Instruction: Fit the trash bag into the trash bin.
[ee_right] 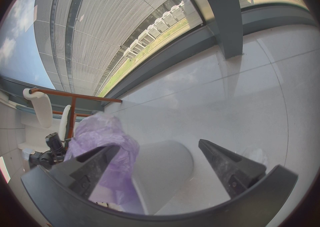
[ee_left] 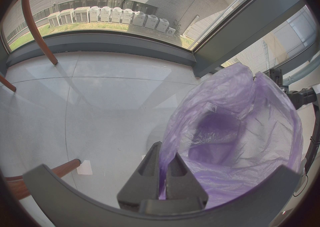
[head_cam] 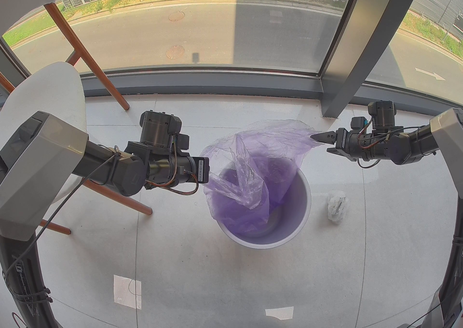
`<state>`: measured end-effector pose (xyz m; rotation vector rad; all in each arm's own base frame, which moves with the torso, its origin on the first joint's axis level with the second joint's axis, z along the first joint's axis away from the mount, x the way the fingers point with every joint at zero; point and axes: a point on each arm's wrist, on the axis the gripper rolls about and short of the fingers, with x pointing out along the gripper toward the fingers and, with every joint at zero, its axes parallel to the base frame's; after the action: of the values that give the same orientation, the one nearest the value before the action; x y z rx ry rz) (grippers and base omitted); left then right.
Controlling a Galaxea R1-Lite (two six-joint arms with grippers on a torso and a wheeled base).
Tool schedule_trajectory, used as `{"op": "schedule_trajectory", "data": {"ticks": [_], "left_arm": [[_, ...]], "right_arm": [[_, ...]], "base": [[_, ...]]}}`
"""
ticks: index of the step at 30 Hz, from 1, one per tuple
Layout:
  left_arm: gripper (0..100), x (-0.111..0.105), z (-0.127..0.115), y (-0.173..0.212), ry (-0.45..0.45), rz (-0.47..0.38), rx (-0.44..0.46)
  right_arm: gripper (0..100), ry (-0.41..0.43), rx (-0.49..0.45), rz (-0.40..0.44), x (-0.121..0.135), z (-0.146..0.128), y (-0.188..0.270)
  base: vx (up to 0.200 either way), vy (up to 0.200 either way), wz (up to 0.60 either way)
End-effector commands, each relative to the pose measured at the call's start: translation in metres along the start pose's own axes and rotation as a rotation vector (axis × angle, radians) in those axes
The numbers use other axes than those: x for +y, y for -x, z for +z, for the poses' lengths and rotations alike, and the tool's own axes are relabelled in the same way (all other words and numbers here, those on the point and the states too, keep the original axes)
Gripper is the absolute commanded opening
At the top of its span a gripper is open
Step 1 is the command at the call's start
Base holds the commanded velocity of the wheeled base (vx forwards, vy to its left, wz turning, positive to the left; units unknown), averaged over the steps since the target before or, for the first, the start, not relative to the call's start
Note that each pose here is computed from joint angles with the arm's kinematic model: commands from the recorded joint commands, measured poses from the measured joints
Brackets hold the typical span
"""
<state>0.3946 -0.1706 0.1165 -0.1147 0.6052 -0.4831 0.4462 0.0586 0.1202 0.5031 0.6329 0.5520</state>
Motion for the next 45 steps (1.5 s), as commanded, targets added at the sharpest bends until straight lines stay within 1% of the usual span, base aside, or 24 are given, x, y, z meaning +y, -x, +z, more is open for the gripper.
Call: {"op": "schedule_trajectory", "data": {"ticks": [1, 5, 7, 8, 9, 10, 13, 16, 19, 20, 21, 22, 23, 24, 28, 33, 38, 40, 43, 45], "left_arm": [[0, 0.0, -0.006, 0.0, 0.001, 0.001, 0.018], [0, -0.005, -0.005, 0.002, -0.008, 0.014, 0.012], [0, -0.013, -0.001, 0.007, -0.016, 0.017, -0.006], [0, -0.014, -0.001, 0.008, -0.017, 0.015, -0.009], [0, -0.018, 0.001, 0.011, -0.023, 0.006, -0.016], [0, -0.023, 0.002, 0.013, -0.029, -0.002, -0.022], [0, -0.028, 0.005, 0.018, -0.034, -0.006, -0.033], [0, -0.034, 0.003, 0.019, -0.042, -0.017, -0.026], [0, -0.036, 0.003, 0.024, -0.044, -0.021, -0.028], [0, -0.036, 0.003, 0.024, -0.044, -0.021, -0.028], [0, -0.039, -0.001, 0.029, -0.048, -0.026, -0.019], [0, -0.039, -0.001, 0.029, -0.048, -0.026, -0.019], [0, -0.043, -0.005, 0.031, -0.052, -0.033, -0.008], [0, -0.043, -0.005, 0.032, -0.052, -0.032, -0.008], [0, -0.045, -0.003, 0.038, -0.055, -0.026, -0.02], [0, -0.05, -0.004, 0.038, -0.061, -0.031, -0.02], [0, -0.058, -0.005, 0.038, -0.073, -0.047, -0.019], [0, -0.059, -0.005, 0.038, -0.075, -0.049, -0.018], [0, -0.06, -0.005, 0.038, -0.077, -0.052, -0.019], [0, -0.06, -0.005, 0.038, -0.077, -0.052, -0.019]], "right_arm": [[100, 0.011, 0.016, 0.068, 0.028, 0.0, 0.032], [100, 0.006, 0.026, 0.091, 0.045, 0.0, 0.055], [100, -0.012, 0.04, 0.142, 0.059, -0.001, 0.071], [100, -0.014, 0.04, 0.151, 0.061, -0.001, 0.073], [100, -0.022, 0.046, 0.209, 0.075, -0.001, 0.083], [100, -0.018, 0.052, 0.241, 0.087, -0.002, 0.087], [100, -0.001, 0.075, 0.285, 0.113, -0.008, 0.089], [100, 0.034, 0.121, 0.323, 0.141, -0.026, 0.08], [100, 0.062, 0.133, 0.296, 0.163, -0.041, 0.068], [100, 0.062, 0.133, 0.296, 0.163, -0.041, 0.068], [100, 0.076, 0.136, 0.264, 0.174, -0.051, 0.06], [100, 0.076, 0.136, 0.264, 0.174, -0.051, 0.06], [100, 0.079, 0.157, 0.221, 0.179, -0.062, 0.051], [100, 0.082, 0.166, 0.201, 0.182, -0.067, 0.047], [100, 0.092, 0.179, 0.162, 0.187, -0.077, 0.036], [100, 0.099, 0.186, 0.127, 0.19, -0.08, 0.02], [100, 0.092, 0.224, 0.096, 0.2, -0.065, 0.022], [100, 0.087, 0.239, 0.065, 0.205, -0.059, 0.024], [100, 0.094, 0.248, 0.033, 0.205, -0.057, 0.022], [100, 0.107, 0.243, 0.012, 0.201, -0.057, 0.02]], "base": [[0.0, 0.0, 0.0], [0.0, 0.0, 0.0], [0.0, 0.0, 0.0], [0.0, 0.0, 0.0], [0.0, 0.0, 0.0], [0.0, 0.0, 0.0], [0.0, 0.0, 0.0], [0.0, 0.0, 0.0], [0.0, 0.0, 0.0], [0.0, 0.0, 0.0], [0.0, 0.0, 0.0], [0.0, 0.0, 0.0], [0.0, 0.0, 0.0], [0.0, 0.0, 0.0], [0.0, 0.0, 0.0], [0.0, 0.0, 0.0], [0.0, 0.0, 0.0], [0.0, 0.0, 0.0], [0.0, 0.0, 0.0], [0.0, 0.0, 0.0]]}}
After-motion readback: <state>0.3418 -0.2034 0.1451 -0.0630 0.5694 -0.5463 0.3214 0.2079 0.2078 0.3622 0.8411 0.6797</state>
